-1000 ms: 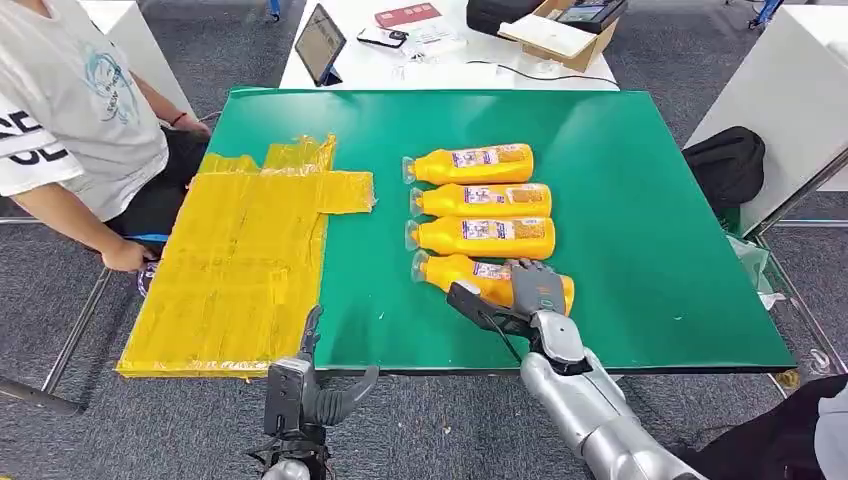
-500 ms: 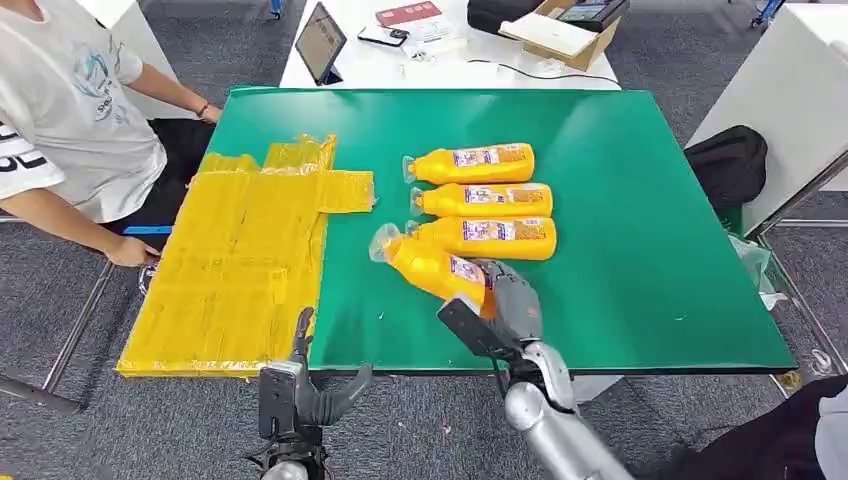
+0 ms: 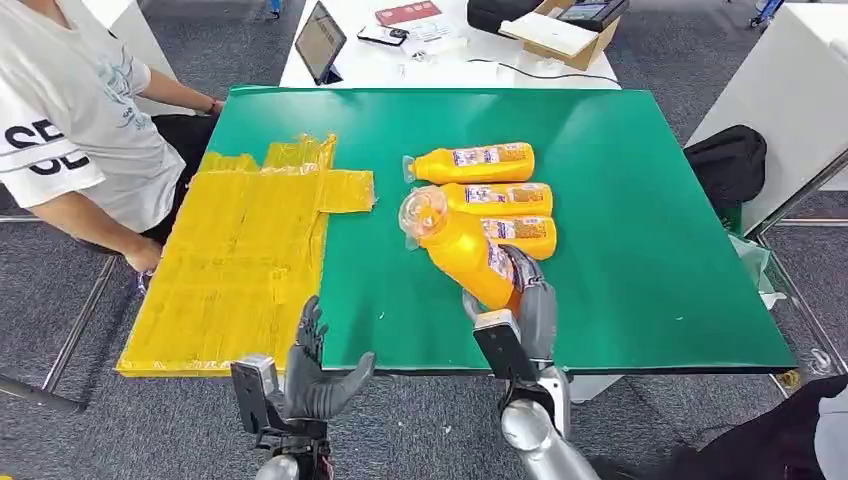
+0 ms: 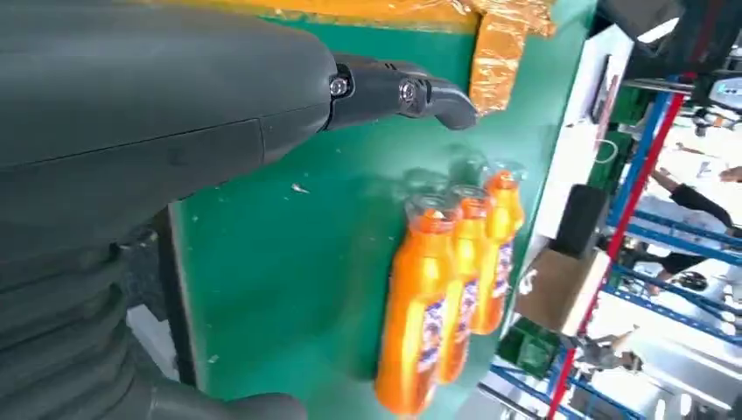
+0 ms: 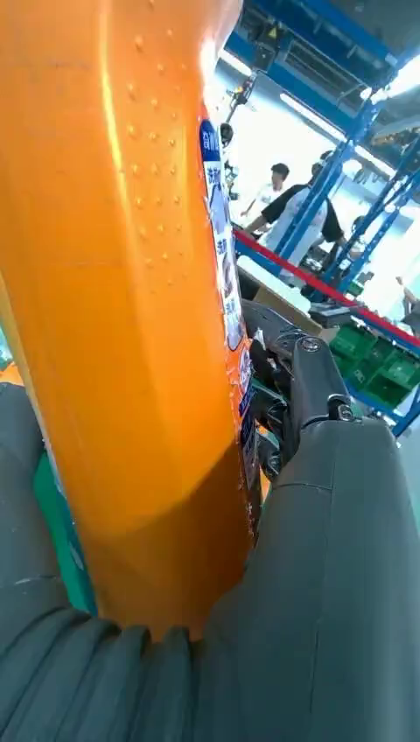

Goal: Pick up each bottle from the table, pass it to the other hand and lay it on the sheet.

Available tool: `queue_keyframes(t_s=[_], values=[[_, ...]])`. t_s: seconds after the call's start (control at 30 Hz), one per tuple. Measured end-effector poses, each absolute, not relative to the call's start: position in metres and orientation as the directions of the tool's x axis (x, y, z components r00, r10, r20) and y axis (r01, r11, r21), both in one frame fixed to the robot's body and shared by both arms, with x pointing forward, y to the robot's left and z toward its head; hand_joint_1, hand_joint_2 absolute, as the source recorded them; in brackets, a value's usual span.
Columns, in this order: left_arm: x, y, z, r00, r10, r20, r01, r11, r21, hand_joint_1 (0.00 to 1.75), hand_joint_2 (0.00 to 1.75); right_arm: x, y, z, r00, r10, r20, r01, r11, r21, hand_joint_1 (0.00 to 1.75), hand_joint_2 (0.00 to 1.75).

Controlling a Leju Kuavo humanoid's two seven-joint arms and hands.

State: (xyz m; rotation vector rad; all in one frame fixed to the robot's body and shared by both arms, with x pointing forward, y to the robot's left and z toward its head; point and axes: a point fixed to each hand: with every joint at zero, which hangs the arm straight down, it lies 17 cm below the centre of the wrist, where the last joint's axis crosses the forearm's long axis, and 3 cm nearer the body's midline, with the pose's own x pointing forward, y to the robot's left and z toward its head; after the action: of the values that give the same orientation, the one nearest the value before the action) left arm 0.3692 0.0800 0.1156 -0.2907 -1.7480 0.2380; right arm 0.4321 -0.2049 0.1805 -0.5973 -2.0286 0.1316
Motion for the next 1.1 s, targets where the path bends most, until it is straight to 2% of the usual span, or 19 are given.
queue_keyframes(t_s=[0.17, 0.7, 0.87, 1.1], values=[[0.361, 0.066, 0.144, -0.153, 0.527, 0.836, 0.212, 0.844, -0.493, 0.0, 1.75, 0.432, -0.186, 0.173, -0.426, 0.43, 0.796, 0.282, 0.899, -0.334, 1.75, 1.75], [0.355, 0.051, 0.167, -0.204, 0.491, 0.847, 0.293, 0.856, -0.426, 0.0, 1.75, 0.401, -0.05, 0.148, -0.527, 0.359, 0.771, -0.008, 0.905, -0.426, 1.75, 1.75], [0.356, 0.046, 0.162, -0.188, 0.486, 0.853, 0.303, 0.855, -0.42, 0.0, 1.75, 0.395, -0.028, 0.148, -0.549, 0.36, 0.754, -0.034, 0.892, -0.451, 1.75, 1.75], [0.354, 0.045, 0.159, -0.139, 0.56, 0.817, 0.328, 0.804, -0.495, 0.0, 1.75, 0.389, -0.008, 0.136, -0.55, 0.373, 0.748, -0.071, 0.871, -0.487, 1.75, 1.75]])
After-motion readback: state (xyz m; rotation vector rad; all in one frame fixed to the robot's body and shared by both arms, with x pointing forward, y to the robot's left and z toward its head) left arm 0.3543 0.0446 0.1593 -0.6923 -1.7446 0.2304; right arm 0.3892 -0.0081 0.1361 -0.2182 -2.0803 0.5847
